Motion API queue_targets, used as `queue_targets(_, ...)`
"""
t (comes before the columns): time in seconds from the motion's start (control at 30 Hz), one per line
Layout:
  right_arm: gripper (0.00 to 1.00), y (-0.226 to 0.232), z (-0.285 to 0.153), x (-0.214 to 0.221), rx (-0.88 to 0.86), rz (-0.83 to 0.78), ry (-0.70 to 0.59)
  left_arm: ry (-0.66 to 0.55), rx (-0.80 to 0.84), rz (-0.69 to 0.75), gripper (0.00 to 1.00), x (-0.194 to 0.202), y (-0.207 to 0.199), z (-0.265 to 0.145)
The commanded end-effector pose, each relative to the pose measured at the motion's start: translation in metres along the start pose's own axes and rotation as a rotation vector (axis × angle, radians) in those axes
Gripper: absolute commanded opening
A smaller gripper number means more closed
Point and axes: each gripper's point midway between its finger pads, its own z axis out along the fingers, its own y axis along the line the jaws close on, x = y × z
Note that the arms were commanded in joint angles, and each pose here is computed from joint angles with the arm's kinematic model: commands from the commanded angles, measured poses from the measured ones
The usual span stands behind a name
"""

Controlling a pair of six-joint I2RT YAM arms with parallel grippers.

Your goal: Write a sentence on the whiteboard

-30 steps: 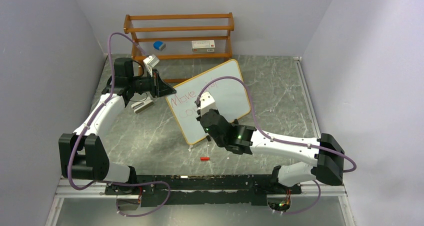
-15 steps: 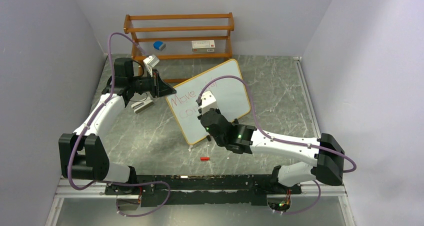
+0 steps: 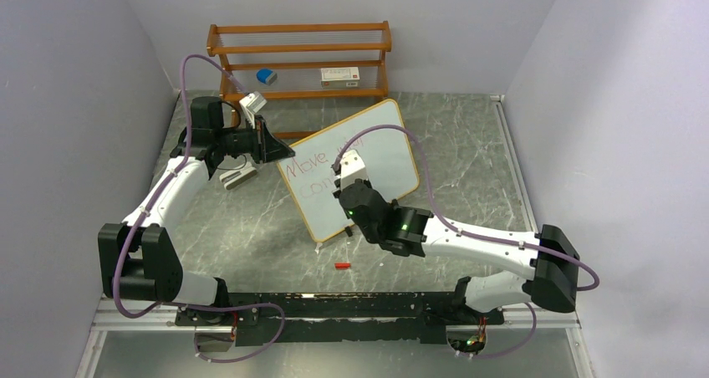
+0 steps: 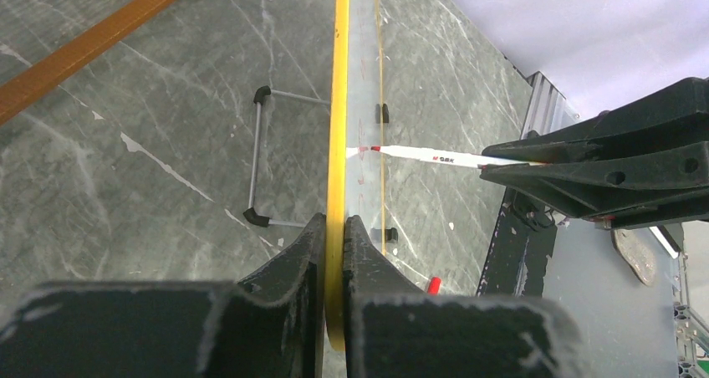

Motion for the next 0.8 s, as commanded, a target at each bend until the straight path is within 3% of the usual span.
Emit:
queue_targets(0.0,0.00,-0.003,-0.008,-0.010,-0.030,0.043,-0.039,0.013,-0.055,0.052,0.05,0.003,0.010,-0.001)
queue_targets(0.77,0.00,-0.011,-0.002,-0.006,-0.025,0.078,-0.039,0.014,-0.055,0.051,0.05,0.003,0.011,0.000)
